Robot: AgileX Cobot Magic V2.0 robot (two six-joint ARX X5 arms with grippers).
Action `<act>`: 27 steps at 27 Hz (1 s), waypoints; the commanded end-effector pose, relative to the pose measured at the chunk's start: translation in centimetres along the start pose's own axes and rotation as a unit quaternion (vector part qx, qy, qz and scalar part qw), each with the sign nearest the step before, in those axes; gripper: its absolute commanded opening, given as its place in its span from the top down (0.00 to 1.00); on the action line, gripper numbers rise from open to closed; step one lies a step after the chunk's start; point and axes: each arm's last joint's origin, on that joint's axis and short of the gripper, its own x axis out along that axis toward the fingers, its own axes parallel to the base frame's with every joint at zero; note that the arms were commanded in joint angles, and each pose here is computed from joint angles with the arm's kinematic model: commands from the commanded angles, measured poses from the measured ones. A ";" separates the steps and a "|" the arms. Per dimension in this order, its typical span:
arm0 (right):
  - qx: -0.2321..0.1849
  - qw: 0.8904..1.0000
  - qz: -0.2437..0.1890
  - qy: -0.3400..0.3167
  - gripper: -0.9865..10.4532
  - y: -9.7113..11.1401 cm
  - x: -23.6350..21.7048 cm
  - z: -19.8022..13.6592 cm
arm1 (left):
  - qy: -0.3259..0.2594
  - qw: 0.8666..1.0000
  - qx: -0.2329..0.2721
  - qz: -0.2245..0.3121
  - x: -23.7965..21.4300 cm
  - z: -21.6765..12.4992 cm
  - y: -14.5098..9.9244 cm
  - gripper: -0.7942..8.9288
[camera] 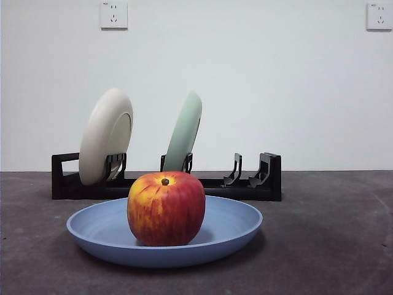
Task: Take the blue plate from the plate rack,put the plate on the table,take the apple from the table,put the apple in the plate
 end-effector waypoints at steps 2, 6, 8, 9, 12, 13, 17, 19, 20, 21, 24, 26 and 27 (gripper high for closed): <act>0.010 1.000 -0.012 -0.015 0.91 0.6 0.4 -2.7 | 0.002 1.000 -0.002 0.000 0.1 -0.3 0.0 0.92; 0.030 0.999 -0.023 -0.025 0.91 0.9 0.8 -4.5 | 0.002 1.000 -0.002 -0.001 0.1 -0.3 0.0 0.92; 0.032 0.999 -0.023 -0.020 0.91 1.1 1.1 -5.4 | 0.002 1.000 -0.002 0.000 0.1 -0.3 0.0 0.92; 0.036 0.999 -0.023 -0.014 0.91 1.2 1.2 -5.7 | 0.002 1.000 -0.002 -0.001 0.1 -0.3 0.0 0.92; 0.065 0.998 -0.020 0.009 0.91 1.5 1.5 -6.8 | 0.002 1.000 -0.002 0.000 0.1 -0.3 0.0 0.92; 0.075 0.997 -0.023 0.020 0.91 1.6 1.4 -7.0 | 0.002 1.000 -0.002 0.000 0.1 -0.3 0.0 0.92; 0.114 0.993 -0.035 0.027 0.91 1.5 1.4 -7.1 | 0.002 1.000 -0.002 0.000 0.1 -0.3 0.0 0.92; 0.134 0.990 -0.037 0.028 0.91 1.5 1.4 -7.2 | 0.002 1.000 -0.002 -0.001 0.1 -0.3 0.0 0.92; 0.140 0.989 -0.037 0.028 0.91 1.5 1.4 -7.2 | 0.002 1.000 -0.002 -0.001 0.1 -0.3 0.0 0.92; 0.145 0.988 -0.037 0.030 0.91 1.5 1.4 -7.2 | 0.002 1.000 -0.002 -0.001 0.1 -0.3 0.0 0.92; 0.161 0.986 -0.038 0.030 0.91 1.5 1.4 -7.2 | 0.002 1.000 -0.002 0.000 0.1 -0.3 0.0 0.92; 0.168 0.984 -0.040 0.030 0.91 1.5 1.4 -7.2 | 0.002 1.000 -0.002 -0.001 0.1 -0.3 0.0 0.92; 0.168 0.984 -0.040 0.030 0.91 1.4 1.4 -7.2 | 0.002 1.000 -0.002 -0.001 0.1 -0.3 0.0 0.92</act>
